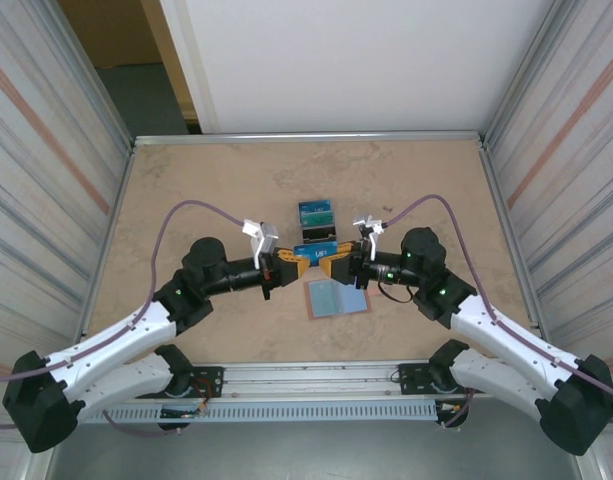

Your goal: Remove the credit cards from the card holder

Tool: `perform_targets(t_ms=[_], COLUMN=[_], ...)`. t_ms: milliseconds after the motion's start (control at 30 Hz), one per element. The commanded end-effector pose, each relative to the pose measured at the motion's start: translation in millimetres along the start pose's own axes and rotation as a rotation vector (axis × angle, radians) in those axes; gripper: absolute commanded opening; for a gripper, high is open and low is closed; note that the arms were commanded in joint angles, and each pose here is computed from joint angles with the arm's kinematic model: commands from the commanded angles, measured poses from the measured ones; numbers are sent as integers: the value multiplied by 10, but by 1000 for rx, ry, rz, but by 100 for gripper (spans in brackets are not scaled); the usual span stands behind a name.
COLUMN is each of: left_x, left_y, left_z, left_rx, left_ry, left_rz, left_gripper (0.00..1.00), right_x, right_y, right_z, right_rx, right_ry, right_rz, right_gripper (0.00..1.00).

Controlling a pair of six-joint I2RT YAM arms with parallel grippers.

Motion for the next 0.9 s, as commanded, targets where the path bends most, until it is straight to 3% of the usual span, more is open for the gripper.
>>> perform_targets(t_ms=[0, 67, 200, 267, 533, 667, 867], left_x=[12, 22, 60, 108, 198, 91, -108], left_y=[38, 52, 114, 174, 447, 486, 460], left_z=[-34, -38, -75, -109, -247, -258, -184], left_rx=[-9, -23, -85, -136, -325, -348, -338], left_ry=[-33, -26, -7, 15, 35, -55, -143], left_rz=[-23, -15, 43, 75, 271, 386, 458], left_gripper=[0, 3, 47, 52, 53, 52, 50], right_x=[27, 46, 98, 125, 178, 157, 115], right_y=[135, 112, 67, 55, -52, -65, -62], right_z=[192, 202, 216, 222, 264, 283, 293], right_rx=[81, 95, 118, 129, 158, 167, 172], right_ry=[86, 64, 8, -26, -24, -3, 13], right_rz=[-28, -21, 18, 46, 177, 225, 253], right_gripper=[7, 0, 0, 0, 0, 0, 0])
Point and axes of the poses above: each hand's point on the last joint's axis, 136 mm out from that joint toward the fingers, its own x axis back along the fingers, its own z axis along the line the jaws close on, y = z × x, the point moved 9 cm from there along x, back along the fingers, and after that the axes turned 3 degrees about -x, right-handed, at the moved point
